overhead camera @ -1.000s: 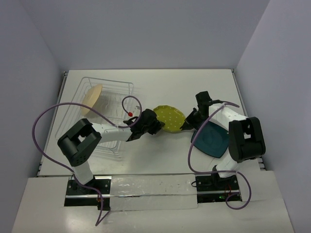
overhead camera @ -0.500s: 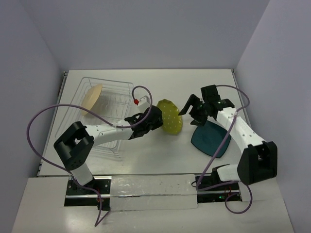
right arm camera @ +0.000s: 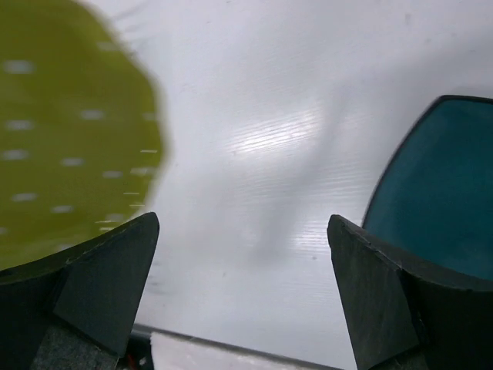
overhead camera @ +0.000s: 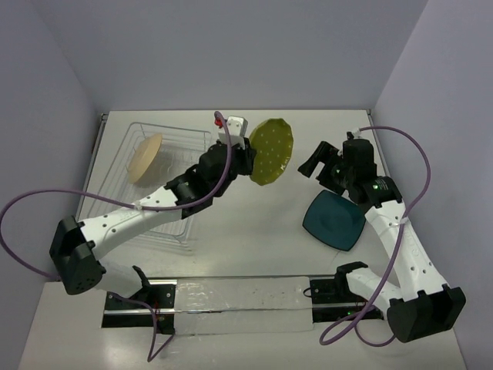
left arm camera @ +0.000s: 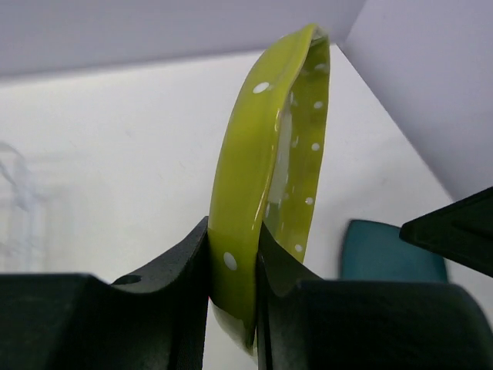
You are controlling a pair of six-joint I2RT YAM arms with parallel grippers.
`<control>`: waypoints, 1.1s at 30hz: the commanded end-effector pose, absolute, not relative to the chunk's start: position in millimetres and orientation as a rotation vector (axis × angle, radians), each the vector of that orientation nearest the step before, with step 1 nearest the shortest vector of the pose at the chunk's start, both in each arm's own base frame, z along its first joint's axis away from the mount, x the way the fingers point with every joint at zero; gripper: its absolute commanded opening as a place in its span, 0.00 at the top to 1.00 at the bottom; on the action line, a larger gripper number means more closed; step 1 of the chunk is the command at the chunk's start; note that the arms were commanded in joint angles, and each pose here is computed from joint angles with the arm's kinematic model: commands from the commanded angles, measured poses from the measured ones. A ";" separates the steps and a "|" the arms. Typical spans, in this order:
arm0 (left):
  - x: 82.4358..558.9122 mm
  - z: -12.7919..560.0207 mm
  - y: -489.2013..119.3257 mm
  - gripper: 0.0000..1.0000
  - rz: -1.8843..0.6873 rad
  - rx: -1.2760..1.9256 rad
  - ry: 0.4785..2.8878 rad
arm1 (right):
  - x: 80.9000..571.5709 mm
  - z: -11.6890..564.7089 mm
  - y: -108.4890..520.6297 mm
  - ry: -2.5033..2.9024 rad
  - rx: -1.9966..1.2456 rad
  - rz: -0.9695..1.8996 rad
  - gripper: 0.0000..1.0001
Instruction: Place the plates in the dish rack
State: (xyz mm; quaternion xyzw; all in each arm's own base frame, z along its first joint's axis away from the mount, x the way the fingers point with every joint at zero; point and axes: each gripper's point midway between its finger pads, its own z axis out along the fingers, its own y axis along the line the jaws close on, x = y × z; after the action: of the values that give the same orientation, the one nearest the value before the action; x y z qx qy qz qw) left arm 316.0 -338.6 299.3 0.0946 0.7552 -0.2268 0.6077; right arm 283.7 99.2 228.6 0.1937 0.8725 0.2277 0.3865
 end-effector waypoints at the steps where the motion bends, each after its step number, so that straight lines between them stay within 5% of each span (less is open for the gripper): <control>1: 328.5 430.8 -277.9 1.00 -0.216 0.207 1.404 | 289.2 225.0 79.1 2.192 0.524 0.470 0.01; 7: 326.3 444.7 -199.8 1.00 0.198 0.156 1.380 | 290.1 213.7 48.4 2.172 0.603 0.345 0.00; 17: 331.9 415.9 -121.3 1.00 0.475 0.282 1.379 | 293.2 198.5 25.6 2.189 0.626 0.287 0.00; 33: 388.9 356.3 -109.4 1.00 0.580 0.514 1.475 | 298.3 178.0 8.8 2.246 0.683 0.225 0.00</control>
State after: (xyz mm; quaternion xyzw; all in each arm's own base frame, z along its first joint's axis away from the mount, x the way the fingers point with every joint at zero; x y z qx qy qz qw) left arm 371.9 -111.3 335.5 0.2362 0.6821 0.2535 0.6440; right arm 293.6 18.6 179.3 0.2645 0.8825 0.1033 0.3750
